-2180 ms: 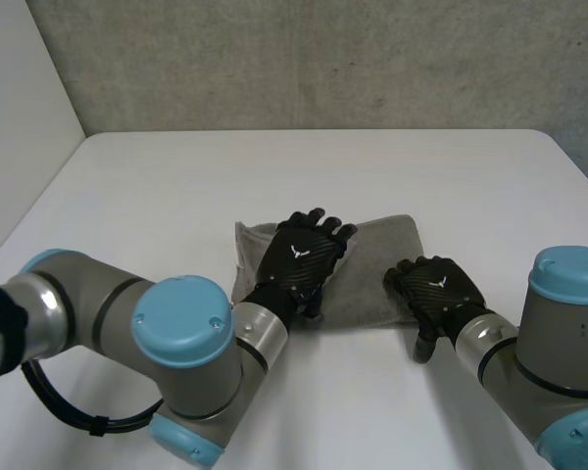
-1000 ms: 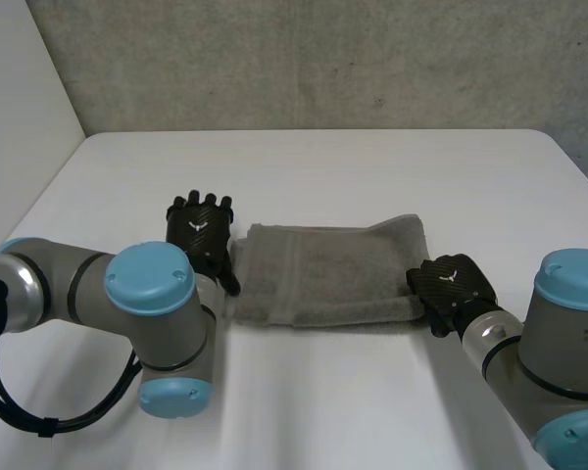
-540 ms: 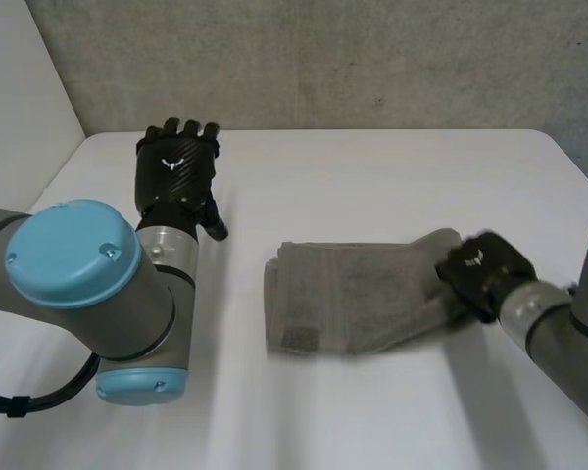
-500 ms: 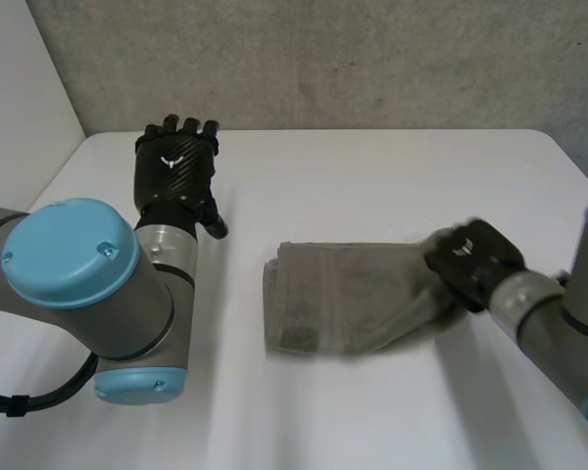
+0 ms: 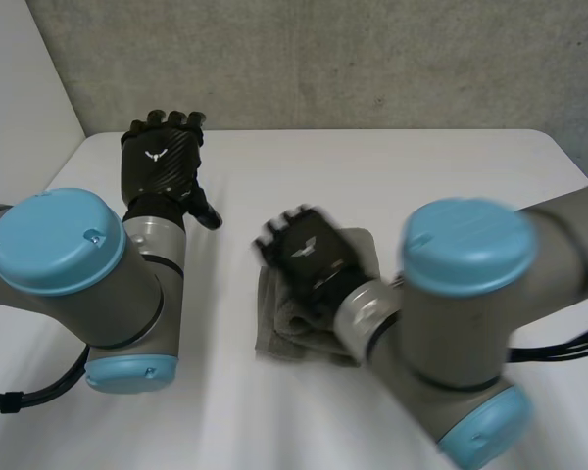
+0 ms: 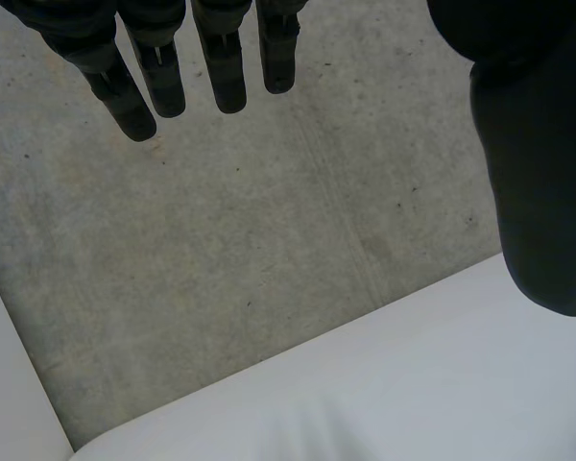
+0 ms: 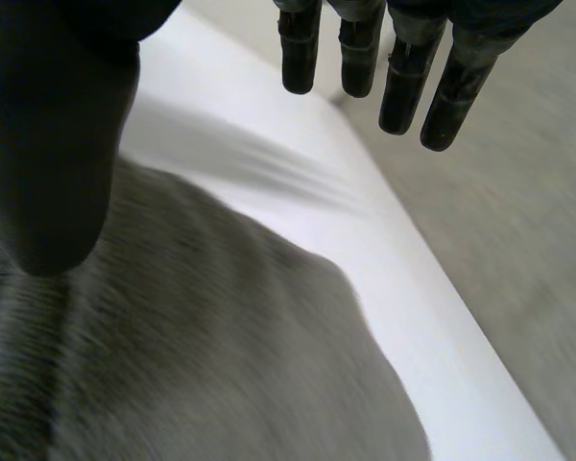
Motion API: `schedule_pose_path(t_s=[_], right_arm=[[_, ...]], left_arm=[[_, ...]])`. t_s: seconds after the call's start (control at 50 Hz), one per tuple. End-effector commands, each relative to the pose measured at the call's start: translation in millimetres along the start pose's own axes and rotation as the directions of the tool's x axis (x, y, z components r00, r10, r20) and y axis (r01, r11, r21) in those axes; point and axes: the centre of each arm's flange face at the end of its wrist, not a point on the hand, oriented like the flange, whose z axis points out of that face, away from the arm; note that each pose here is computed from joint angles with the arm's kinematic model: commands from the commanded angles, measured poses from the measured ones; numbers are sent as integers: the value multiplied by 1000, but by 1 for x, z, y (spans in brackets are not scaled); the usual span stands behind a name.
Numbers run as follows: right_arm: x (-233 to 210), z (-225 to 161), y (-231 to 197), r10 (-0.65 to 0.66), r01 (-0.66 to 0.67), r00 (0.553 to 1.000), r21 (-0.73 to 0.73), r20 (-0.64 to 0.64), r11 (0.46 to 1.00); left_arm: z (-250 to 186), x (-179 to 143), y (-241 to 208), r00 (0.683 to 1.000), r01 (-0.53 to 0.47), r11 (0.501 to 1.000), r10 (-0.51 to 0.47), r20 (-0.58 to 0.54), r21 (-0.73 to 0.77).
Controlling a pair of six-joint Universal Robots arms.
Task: Fold the towel.
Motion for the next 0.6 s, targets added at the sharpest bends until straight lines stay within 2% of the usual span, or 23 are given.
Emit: schedule_pose_path(t_s=[0.02, 0.1, 0.16, 0.2, 0.22, 0.26, 0.36, 0.46, 0.6], right_arm=[[46, -11, 19, 299, -304, 947, -30, -119, 952], [49, -12, 32, 341, -350, 932, -56, -119, 935], [54, -11, 46, 356, -367, 926, -87, -125, 926], [55, -11, 50, 360, -373, 925, -98, -124, 923], [53, -9, 55, 363, -376, 924, -107, -120, 920], [50, -6, 62, 367, -381, 923, -126, -118, 916], [49, 2, 82, 381, -399, 916, -175, -129, 900], [47, 7, 100, 396, -418, 908, -218, -137, 882], [57, 9, 102, 404, -432, 900, -209, -163, 877]], left_arm=[[-7, 10, 1, 999, 1, 1000, -1, -50, -7], [-23, 31, 6, 989, 7, 999, -12, -151, -32], [-29, 37, 9, 983, 4, 999, -11, -181, -44], [-41, 52, 20, 967, -14, 997, -7, -256, -82], [-42, 53, 20, 966, -14, 997, -7, -257, -82], [-55, 69, 34, 939, -35, 993, -8, -345, -117], [-63, 80, 58, 911, -73, 984, -1, -413, -164], [-66, 82, 78, 904, -107, 972, 8, -428, -208], [-64, 78, 80, 906, -129, 961, 13, -423, -246]])
